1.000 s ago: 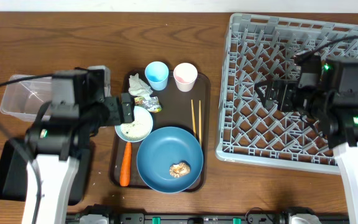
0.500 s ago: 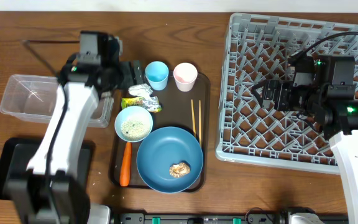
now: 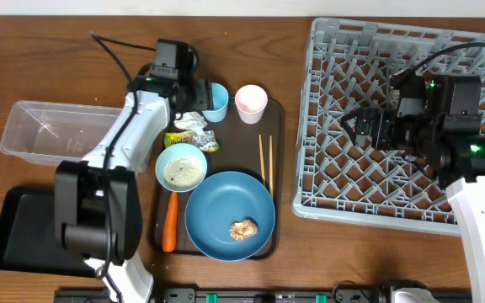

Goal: Sort waste into correct bins and load items into the dishwasher rack
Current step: 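Reach the left gripper to the light-blue cup and grasp it, then lift the blue cup and pass it to the right gripper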

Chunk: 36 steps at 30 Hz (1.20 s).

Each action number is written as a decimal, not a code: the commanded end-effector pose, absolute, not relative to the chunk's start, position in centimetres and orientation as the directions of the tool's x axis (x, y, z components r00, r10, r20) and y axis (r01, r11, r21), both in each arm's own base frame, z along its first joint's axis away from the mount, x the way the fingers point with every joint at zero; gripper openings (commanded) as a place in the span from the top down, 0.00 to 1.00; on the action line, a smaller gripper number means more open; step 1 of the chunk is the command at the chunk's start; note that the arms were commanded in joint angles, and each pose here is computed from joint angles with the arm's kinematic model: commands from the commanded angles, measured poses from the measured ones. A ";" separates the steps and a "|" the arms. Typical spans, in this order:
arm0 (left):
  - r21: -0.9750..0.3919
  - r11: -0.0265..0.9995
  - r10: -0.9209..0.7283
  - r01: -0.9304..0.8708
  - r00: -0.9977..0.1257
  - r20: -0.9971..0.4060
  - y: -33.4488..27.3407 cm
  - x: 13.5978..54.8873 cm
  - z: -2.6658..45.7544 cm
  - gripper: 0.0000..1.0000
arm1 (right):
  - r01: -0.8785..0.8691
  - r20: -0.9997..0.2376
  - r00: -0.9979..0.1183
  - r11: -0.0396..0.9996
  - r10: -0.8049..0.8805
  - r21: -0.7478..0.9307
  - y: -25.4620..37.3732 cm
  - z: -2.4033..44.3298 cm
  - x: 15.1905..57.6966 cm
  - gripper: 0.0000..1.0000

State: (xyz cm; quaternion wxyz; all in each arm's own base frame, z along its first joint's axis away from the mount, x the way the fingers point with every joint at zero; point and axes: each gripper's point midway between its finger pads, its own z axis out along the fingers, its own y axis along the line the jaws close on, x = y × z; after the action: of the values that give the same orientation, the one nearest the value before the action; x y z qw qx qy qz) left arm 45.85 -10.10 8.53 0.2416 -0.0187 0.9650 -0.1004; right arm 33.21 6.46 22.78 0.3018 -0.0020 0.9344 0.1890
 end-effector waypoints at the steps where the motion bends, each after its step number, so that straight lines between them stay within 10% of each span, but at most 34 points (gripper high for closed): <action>1: -0.140 0.990 -0.077 -0.013 -0.881 -0.467 -9.1 46.6 7.5 0.48 | -0.120 -0.580 -0.807 0.928 0.115 0.351 5.9 23.4 33.6 0.01; 12: -0.182 0.983 -0.082 0.000 -0.893 -0.443 -9.9 46.4 6.8 0.93 | -0.120 -0.579 -0.807 0.928 0.115 0.351 5.9 23.4 33.6 0.01; 28: -0.527 0.789 -0.005 0.316 -0.854 -0.520 -16.0 36.8 23.5 0.94 | -0.242 -0.643 -0.760 0.879 0.091 0.411 7.9 25.5 34.2 0.04; 36: -0.710 0.398 0.079 0.582 -0.792 -0.605 -20.8 30.9 31.3 0.94 | -0.819 -0.871 -0.490 0.358 -0.031 0.448 15.9 35.1 28.7 0.20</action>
State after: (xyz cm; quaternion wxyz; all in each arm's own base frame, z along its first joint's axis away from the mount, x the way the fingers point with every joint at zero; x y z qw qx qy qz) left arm 34.07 -18.51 26.66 0.2517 0.1359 0.8691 -0.4035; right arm 33.18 12.90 29.76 0.3929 -0.1835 0.8227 0.3676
